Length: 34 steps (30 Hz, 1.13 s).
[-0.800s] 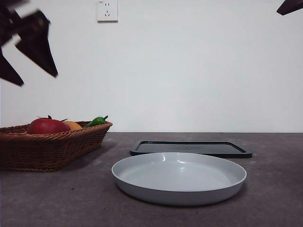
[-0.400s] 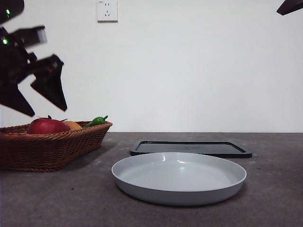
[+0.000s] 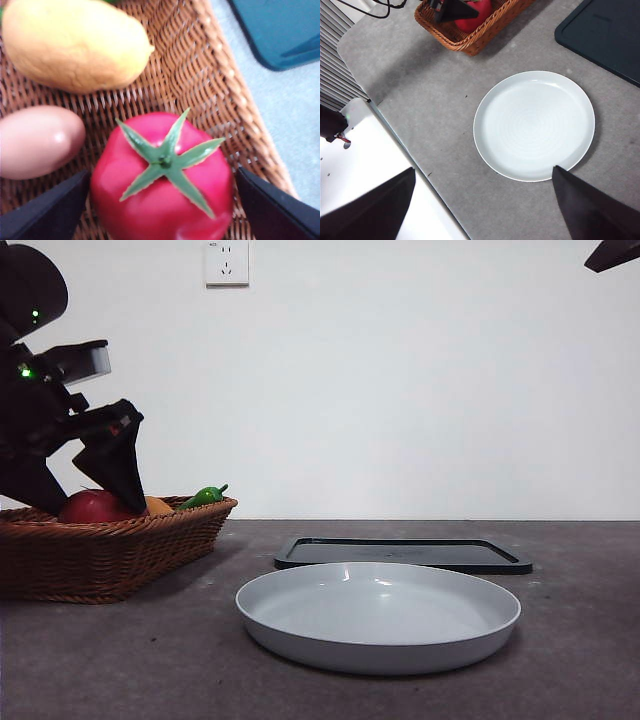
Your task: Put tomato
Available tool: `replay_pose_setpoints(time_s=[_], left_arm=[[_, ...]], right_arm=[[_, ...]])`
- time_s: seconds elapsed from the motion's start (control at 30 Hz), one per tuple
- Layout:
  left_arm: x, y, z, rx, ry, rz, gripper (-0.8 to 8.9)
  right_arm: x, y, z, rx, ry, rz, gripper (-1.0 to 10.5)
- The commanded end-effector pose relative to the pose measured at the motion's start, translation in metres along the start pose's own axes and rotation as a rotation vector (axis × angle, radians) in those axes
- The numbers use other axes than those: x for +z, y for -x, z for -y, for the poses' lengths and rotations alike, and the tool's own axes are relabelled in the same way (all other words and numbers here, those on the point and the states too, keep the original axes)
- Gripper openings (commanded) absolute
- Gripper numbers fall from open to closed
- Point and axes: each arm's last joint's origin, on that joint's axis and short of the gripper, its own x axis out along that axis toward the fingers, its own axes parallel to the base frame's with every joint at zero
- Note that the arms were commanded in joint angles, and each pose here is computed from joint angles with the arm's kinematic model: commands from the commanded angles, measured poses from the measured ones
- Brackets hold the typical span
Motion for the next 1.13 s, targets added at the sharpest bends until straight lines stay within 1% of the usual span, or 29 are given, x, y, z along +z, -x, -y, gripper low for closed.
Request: replay_pose_setpoints(time_s=[0.03, 0.27, 0.37, 0.43, 0.6, 0.73, 0.9, 1.0, 1.13], left_arm=[[0.002, -0.009, -0.001, -0.002, -0.013, -0.009, 4.69], [0.001, -0.012, -0.002, -0.003, -0.010, -0.018, 4.52], [0.001, -0.012, -0.002, -0.003, -0.008, -0.018, 3.48], [0.001, -0.012, -0.002, -0.003, -0.003, -0.018, 3.05], [0.005, -0.007, -0.001, -0.001, 0.006, 0.001, 3.03], [0.014, 0.010, 0.002, -0.008, 0.004, 0.064, 3.03], [0.029, 0.044, 0.017, -0.064, -0.027, 0.184, 3.03], [0.034, 0.064, 0.034, -0.125, -0.057, 0.249, 3.03], [0.036, 0.080, 0.062, -0.210, -0.108, 0.296, 3.03]], right_arm=[[0.005, 0.001, -0.002, 0.004, 0.015, 0.012, 4.3], [0.005, 0.001, -0.002, 0.004, 0.015, 0.012, 4.3], [0.005, 0.001, -0.002, 0.004, 0.015, 0.012, 4.3], [0.005, 0.001, -0.002, 0.004, 0.015, 0.012, 4.3], [0.005, 0.001, -0.002, 0.004, 0.015, 0.012, 4.3], [0.005, 0.001, -0.002, 0.004, 0.015, 0.012, 4.3], [0.005, 0.001, -0.002, 0.004, 0.017, 0.014, 4.3], [0.005, 0.001, -0.002, 0.004, 0.017, 0.014, 4.3], [0.005, 0.001, -0.002, 0.004, 0.017, 0.014, 4.3]])
